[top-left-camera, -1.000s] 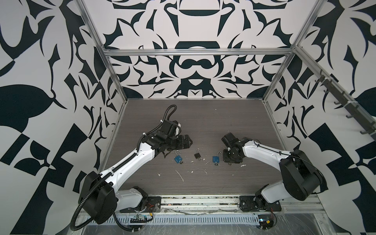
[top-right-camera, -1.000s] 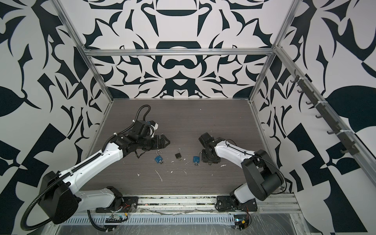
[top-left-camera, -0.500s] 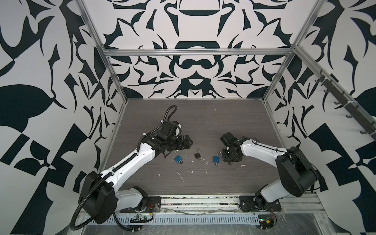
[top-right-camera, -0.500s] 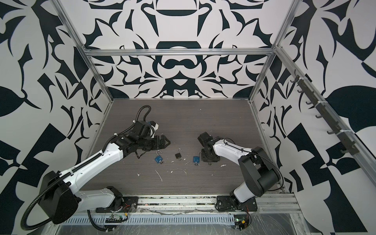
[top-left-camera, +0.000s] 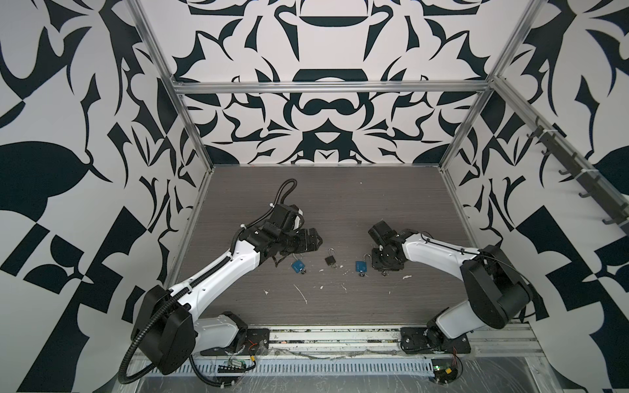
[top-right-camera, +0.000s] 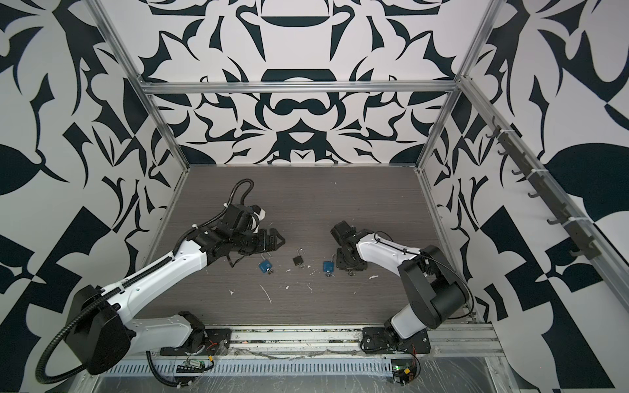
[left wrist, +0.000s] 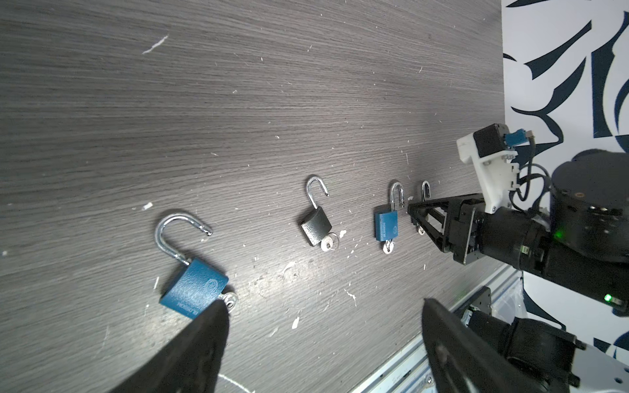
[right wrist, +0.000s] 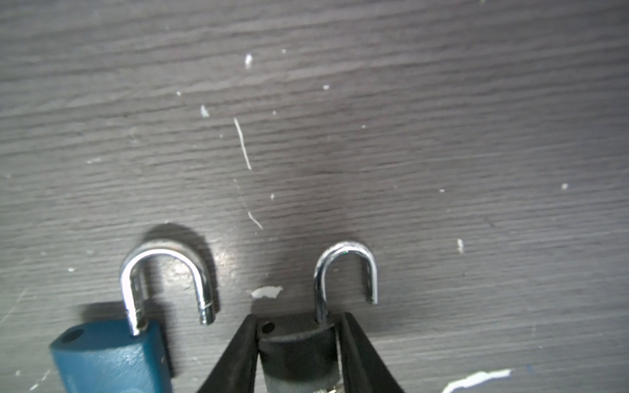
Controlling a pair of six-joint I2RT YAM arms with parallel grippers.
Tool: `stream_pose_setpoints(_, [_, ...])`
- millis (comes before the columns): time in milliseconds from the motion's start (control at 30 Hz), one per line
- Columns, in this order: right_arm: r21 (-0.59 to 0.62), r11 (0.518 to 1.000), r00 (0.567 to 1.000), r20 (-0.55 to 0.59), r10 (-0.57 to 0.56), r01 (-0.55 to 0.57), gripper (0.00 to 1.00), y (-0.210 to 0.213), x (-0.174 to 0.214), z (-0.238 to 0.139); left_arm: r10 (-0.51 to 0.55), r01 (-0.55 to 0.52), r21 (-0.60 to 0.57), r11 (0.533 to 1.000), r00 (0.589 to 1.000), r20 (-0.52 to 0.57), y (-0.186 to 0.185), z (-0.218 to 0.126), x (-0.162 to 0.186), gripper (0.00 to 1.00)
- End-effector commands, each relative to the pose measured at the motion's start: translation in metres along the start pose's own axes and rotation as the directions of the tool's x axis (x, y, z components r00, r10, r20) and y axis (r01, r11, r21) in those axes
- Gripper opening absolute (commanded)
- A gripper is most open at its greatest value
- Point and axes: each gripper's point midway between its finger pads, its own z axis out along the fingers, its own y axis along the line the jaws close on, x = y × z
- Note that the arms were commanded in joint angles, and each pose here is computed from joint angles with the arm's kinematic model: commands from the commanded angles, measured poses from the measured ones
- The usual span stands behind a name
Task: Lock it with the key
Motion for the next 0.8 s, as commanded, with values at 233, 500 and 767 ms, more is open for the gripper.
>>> stream_pose_setpoints(233, [0.043,0.999,1.0,0.011,-0.011,0.01,0.42,-0.0161,0.0104,-0.0026,-0.025,0.025,0.012,1.0,0.999,-0.023,0.0033,0.0076,0.0101,0.91])
stream_pose_setpoints(500, [0.025,0.999,1.0,-0.007,-0.027,0.027,0.38,-0.0123,0.0138,0.0012,-0.031,0.032,0.01,0.999,0.999,-0.029,0.0059,0.0102,0.014,0.9])
stream_pose_setpoints(767, [0.011,0.999,0.999,-0.015,-0.032,0.032,0.31,-0.0092,0.0139,0.0009,-0.032,0.032,0.01,0.999,0.999,-0.027,0.0067,0.0107,0.0148,0.9])
